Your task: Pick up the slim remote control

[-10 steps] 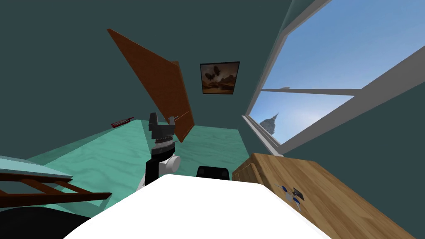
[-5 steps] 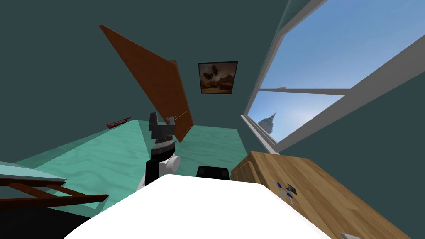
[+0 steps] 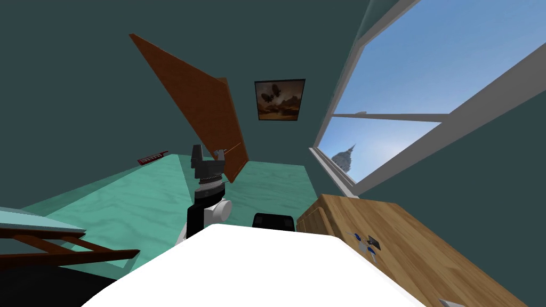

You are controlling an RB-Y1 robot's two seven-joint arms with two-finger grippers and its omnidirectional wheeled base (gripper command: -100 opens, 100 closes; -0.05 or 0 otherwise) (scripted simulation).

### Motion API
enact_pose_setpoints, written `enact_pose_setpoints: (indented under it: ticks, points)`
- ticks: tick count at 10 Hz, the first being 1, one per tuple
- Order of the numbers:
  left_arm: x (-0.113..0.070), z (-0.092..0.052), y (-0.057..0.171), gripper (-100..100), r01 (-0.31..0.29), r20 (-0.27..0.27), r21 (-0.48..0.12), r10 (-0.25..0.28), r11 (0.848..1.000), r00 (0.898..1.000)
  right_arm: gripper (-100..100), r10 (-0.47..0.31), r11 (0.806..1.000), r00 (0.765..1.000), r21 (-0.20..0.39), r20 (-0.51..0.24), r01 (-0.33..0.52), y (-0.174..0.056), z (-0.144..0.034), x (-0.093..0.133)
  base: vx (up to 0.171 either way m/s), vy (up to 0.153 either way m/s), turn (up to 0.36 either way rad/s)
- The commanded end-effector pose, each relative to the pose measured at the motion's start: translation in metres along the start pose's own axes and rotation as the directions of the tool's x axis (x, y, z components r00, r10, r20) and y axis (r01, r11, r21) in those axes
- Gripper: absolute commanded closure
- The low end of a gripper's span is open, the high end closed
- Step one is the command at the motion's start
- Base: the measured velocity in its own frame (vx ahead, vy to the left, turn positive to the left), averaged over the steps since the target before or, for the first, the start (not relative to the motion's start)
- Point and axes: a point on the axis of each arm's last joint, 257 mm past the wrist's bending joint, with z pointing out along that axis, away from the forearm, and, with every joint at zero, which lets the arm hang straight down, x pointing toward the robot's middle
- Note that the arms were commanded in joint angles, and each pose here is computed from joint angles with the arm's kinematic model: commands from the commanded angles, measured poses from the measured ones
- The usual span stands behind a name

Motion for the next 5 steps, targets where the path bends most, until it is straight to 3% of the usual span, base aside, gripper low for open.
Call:
enact_pose_setpoints:
  ticks: [1,2,3,5]
  points:
    - [0.0,0.0,0.0,0,0.0,0.0,0.0,0.0,1.0,1.0,100,0.0,1.0,1.0,0.0,0.0,0.0,0.0,0.0,0.0,0.0,0.0,0.0]
    - [0.0,0.0,0.0,0,0.0,0.0,0.0,0.0,1.0,1.0,0,0.001,1.0,1.0,0.0,0.0,-0.001,0.0,0.0,0.0,0.0,0.0,0.0]
    - [0.0,0.0,0.0,0,0.0,0.0,0.0,0.0,1.0,1.0,100,0.01,1.0,1.0,0.003,-0.006,-0.01,-0.007,-0.008,0.003,0.009,0.032,0.057]
    - [0.0,0.0,0.0,0,0.0,0.0,0.0,0.0,1.0,1.0,100,0.014,1.0,1.0,0.003,-0.01,-0.014,-0.011,-0.013,0.005,0.021,0.043,0.026]
